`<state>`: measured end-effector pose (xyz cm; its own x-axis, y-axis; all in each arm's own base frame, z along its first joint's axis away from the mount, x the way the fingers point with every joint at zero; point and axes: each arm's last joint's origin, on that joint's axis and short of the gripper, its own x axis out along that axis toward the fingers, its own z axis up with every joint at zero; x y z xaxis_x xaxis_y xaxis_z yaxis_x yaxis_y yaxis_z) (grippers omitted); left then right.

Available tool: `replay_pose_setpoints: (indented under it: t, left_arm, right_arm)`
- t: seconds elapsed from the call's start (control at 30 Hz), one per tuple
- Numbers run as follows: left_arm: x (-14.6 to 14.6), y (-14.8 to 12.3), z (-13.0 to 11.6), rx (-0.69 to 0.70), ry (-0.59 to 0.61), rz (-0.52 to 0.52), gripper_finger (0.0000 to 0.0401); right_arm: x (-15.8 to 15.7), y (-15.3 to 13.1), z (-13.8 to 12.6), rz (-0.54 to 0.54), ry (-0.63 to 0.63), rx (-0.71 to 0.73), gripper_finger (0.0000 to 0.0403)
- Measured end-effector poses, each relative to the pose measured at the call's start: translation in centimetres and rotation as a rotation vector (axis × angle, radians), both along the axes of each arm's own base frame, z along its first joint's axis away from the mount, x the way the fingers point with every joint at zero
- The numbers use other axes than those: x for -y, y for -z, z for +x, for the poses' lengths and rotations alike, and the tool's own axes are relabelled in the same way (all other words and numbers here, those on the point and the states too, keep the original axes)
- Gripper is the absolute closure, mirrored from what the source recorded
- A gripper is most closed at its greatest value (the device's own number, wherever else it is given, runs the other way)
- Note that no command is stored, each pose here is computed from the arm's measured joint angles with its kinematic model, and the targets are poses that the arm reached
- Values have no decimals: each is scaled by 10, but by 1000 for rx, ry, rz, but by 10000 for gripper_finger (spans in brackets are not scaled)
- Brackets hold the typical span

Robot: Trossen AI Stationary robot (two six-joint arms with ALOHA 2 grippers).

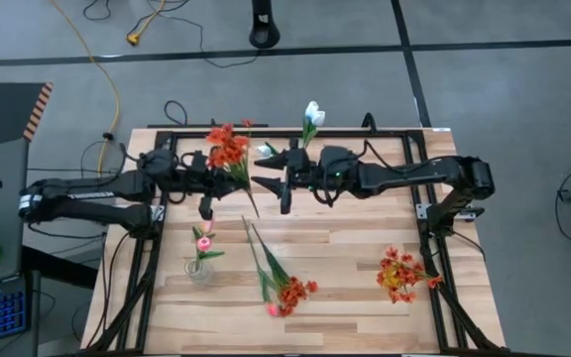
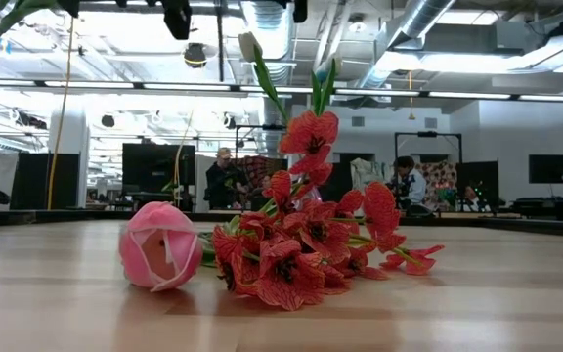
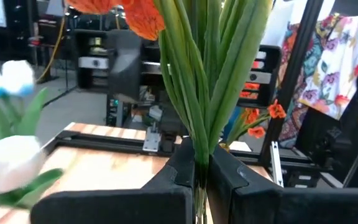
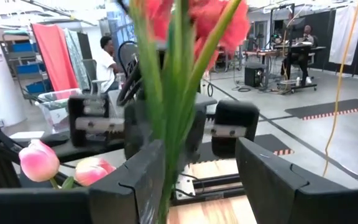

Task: Sort flowers into vase by color
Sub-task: Put left orange flower bouquet into the yellow vase

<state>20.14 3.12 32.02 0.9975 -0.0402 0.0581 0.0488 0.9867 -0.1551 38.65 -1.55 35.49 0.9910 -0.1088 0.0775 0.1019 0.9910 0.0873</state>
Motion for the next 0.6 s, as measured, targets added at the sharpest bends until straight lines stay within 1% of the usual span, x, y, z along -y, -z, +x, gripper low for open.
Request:
replay_pose_setpoints:
  t: [0.1,0.23,0.43,0.6]
  left_arm:
    - [4,3,9,11,20,18,401]
    - [7,3,14,33,21,43,401]
    - [8,3,15,30,15,47,401]
    - [9,7,15,-1,53,36,401]
  right_arm:
    - [-1,0,0,0,-3,1,182]
    - [-3,0,0,0,-8,-5,182]
    - [-6,3,0,7,-60,-34,182]
    - [-9,6,-2,9,-81,-96,182]
